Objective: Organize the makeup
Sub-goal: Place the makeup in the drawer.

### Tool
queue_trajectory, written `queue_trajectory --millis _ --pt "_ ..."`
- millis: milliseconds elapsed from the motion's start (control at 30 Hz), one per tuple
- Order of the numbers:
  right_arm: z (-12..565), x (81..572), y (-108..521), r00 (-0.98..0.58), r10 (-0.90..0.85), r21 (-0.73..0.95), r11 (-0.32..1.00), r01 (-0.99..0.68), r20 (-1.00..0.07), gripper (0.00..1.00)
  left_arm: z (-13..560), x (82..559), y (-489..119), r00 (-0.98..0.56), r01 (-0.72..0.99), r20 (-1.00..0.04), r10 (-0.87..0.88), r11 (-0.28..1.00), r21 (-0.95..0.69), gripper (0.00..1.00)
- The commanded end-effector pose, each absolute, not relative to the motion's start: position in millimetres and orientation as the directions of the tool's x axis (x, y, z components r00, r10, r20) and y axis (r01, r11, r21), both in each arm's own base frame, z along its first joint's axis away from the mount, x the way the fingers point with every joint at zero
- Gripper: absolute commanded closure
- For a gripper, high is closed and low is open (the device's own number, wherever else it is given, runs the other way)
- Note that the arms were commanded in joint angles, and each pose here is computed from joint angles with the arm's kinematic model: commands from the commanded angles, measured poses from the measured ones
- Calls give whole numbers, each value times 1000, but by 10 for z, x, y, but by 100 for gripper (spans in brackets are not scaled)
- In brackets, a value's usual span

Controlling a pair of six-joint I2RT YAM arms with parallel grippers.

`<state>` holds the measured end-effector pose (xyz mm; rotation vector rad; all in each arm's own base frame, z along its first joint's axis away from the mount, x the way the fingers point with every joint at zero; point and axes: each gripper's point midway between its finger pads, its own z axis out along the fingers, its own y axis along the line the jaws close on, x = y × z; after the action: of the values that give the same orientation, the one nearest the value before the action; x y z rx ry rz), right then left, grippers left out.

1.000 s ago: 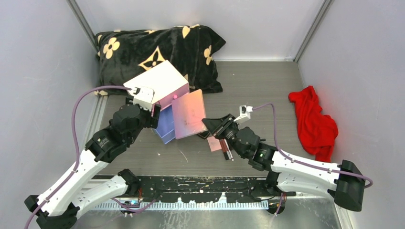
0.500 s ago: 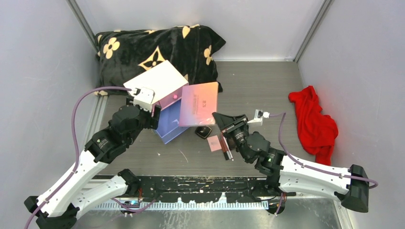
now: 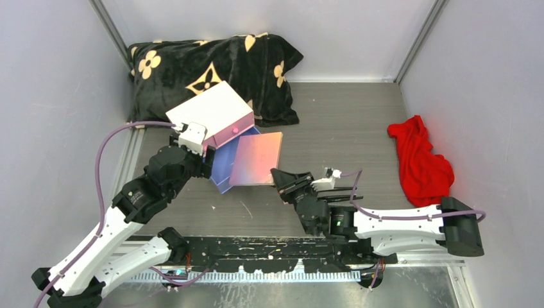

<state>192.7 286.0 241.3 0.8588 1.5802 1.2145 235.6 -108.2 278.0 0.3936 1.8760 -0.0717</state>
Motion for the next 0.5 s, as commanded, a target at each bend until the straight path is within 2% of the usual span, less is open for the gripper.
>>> queue_trajectory --millis 0,133,400,467 --pt "2982 1957 2760 -167 986 1000 17 -10 -19 99 2737 2326 -1114 -288 321 -933 213 940 115 31" --pt "2939 1899 2719 -122 993 1000 -2 2 2 99 2710 2311 -1093 -283 324 -933 223 938 126 30" --pt "2867 1835 2622 -28 999 999 24 21 -24 99 2686 2307 -1226 -282 375 -936 210 922 94 32" --pt "2865 1839 2667 -20 1000 1000 23 19 -22 99 2733 2287 -1368 -254 435 -949 184 898 57 27"
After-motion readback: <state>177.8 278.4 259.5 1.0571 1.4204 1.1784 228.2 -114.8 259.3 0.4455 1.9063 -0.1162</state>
